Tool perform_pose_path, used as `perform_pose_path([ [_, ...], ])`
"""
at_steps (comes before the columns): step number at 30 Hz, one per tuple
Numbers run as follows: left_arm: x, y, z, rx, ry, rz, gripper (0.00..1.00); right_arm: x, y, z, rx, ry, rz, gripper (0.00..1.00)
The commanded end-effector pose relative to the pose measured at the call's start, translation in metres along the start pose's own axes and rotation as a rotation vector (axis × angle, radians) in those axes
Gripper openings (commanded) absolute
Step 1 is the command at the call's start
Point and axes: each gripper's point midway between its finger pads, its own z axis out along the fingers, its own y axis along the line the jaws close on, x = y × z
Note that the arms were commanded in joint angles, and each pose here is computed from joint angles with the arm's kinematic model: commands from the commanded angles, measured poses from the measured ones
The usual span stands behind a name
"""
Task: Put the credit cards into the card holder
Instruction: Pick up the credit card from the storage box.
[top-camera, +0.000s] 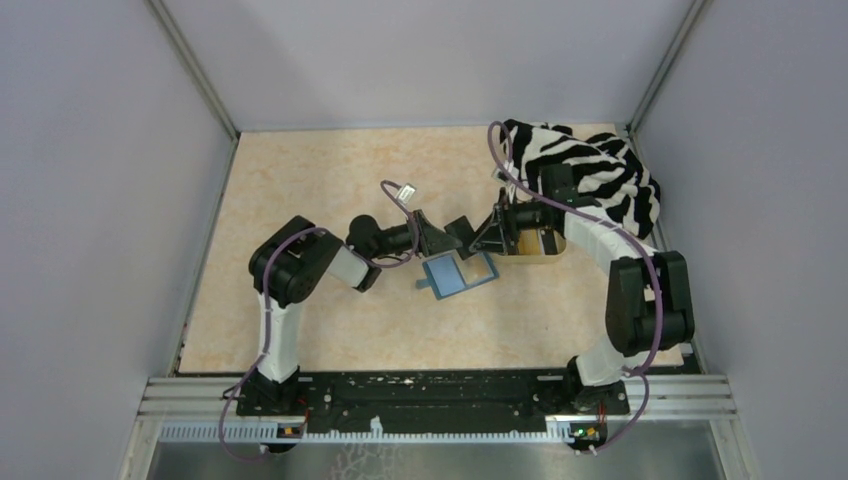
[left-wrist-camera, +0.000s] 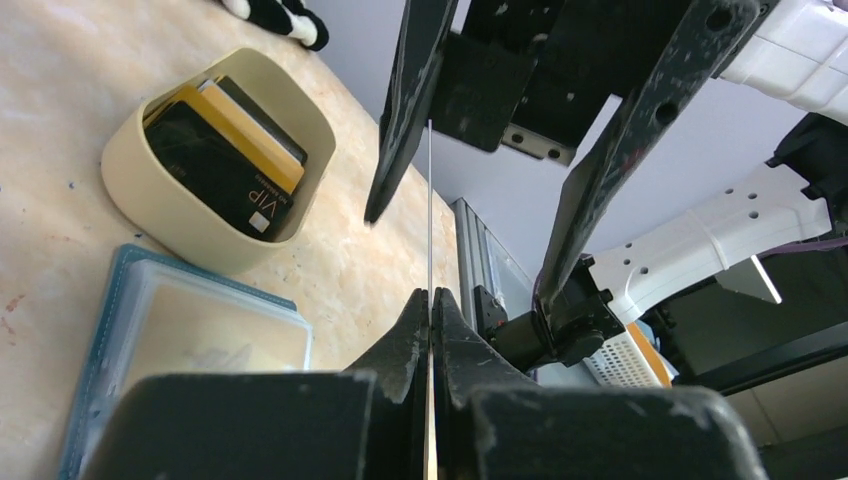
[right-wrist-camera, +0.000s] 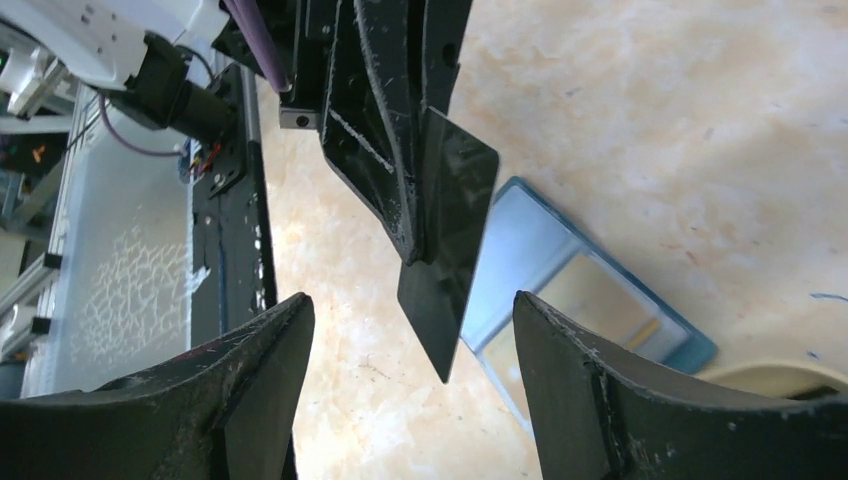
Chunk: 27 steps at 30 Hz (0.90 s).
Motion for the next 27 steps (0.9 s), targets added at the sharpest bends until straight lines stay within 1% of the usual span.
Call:
perform_pose_path([
  [1, -0.027, -0.056, -0.004, 0.187, -0.105, 0.254, 0.0, 0.004, 0.012, 0.011, -0.054, 0.025, -0.129, 0.71],
  [2, -0.026, -0.058, -0.004, 0.192, -0.102, 0.255, 0.0, 0.005, 0.011, 0.013, -0.052, 0.031, -0.126, 0.69],
  [3, -0.026, -0.059, -0.004, 0.193, -0.1, 0.254, 0.0, 0.007, 0.011, 0.015, -0.053, 0.038, -0.126, 0.66],
  [4, -0.026, -0.06, -0.004, 0.196, -0.1, 0.256, 0.0, 0.008, 0.012, 0.017, -0.057, 0.044, -0.123, 0.59],
  [5, -0.026, -0.06, -0.005, 0.197, -0.098, 0.258, 0.0, 0.009, 0.013, 0.019, -0.064, 0.048, -0.117, 0.5],
  [7, -0.026, -0.063, -0.005, 0.203, -0.094, 0.263, 0.0, 0.009, 0.014, 0.021, -0.079, 0.056, -0.111, 0.29],
  [9, -0.026, -0.066, -0.005, 0.21, -0.091, 0.265, 0.0, 0.011, 0.016, 0.023, -0.095, 0.067, -0.101, 0.12],
  [11, -0.026, -0.067, -0.006, 0.211, -0.089, 0.271, 0.13, 0.01, 0.019, 0.023, -0.111, 0.07, -0.096, 0.02],
  [12, -0.025, -0.068, -0.008, 0.213, -0.084, 0.273, 0.2, 0.009, 0.02, 0.023, -0.12, 0.069, -0.092, 0.0],
  [14, -0.024, -0.069, -0.012, 0.218, -0.064, 0.272, 0.33, 0.007, 0.025, 0.023, -0.145, 0.062, -0.087, 0.0],
  [15, -0.024, -0.07, -0.015, 0.22, -0.052, 0.27, 0.38, 0.007, 0.027, 0.023, -0.158, 0.06, -0.084, 0.0],
  [17, -0.022, -0.07, -0.023, 0.222, -0.024, 0.273, 0.46, 0.006, 0.031, 0.023, -0.176, 0.059, -0.071, 0.0],
  [19, -0.02, -0.071, -0.029, 0.221, -0.011, 0.283, 0.51, 0.007, 0.035, 0.022, -0.199, 0.061, -0.056, 0.0],
  [24, -0.014, -0.086, -0.04, 0.242, 0.018, 0.341, 0.51, 0.01, 0.04, 0.026, -0.234, 0.093, -0.029, 0.0],
  [26, -0.012, -0.09, -0.043, 0.245, 0.022, 0.35, 0.49, 0.012, 0.042, 0.028, -0.245, 0.107, -0.032, 0.0],
  [27, -0.011, -0.09, -0.044, 0.244, 0.023, 0.349, 0.47, 0.014, 0.043, 0.03, -0.25, 0.114, -0.035, 0.0],
])
